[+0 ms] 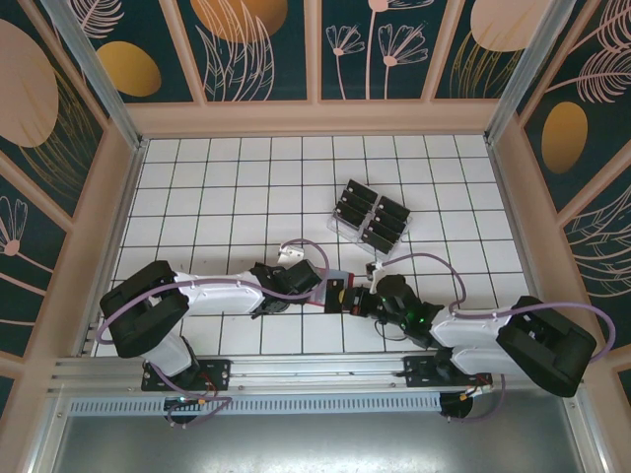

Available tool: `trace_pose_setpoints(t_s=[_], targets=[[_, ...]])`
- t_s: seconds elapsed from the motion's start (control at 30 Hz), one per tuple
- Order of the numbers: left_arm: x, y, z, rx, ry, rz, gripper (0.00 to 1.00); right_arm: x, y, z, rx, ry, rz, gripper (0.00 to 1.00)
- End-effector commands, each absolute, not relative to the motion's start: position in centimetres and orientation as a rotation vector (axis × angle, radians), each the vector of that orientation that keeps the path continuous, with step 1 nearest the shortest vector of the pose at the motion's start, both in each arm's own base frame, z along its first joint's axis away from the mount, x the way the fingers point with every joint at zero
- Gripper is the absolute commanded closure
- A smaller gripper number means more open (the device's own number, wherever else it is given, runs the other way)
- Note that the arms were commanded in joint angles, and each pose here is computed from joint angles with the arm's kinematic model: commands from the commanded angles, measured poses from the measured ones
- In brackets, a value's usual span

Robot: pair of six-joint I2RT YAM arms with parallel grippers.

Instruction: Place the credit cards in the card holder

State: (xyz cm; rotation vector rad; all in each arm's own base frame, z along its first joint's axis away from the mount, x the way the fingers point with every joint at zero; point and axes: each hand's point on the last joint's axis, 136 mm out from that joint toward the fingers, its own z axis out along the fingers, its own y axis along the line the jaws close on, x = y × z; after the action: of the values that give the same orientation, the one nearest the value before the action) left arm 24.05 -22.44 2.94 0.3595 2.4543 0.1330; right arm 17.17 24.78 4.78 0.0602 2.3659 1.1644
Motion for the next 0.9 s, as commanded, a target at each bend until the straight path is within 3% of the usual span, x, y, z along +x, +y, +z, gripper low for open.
trace_pose_setpoints(t_s=[0.0,0.87], targets=[[23.9,-21.7,2.5,0.361,2.466,0.186,0.01,17.9,22.6,3.1,0.074,2.391,0.958,1.00],[23.7,-24.5,6.8,0.314,2.435,-0.100,0.01,21.9,19.1,2.5,0.096,2.393,0.754,1.00]])
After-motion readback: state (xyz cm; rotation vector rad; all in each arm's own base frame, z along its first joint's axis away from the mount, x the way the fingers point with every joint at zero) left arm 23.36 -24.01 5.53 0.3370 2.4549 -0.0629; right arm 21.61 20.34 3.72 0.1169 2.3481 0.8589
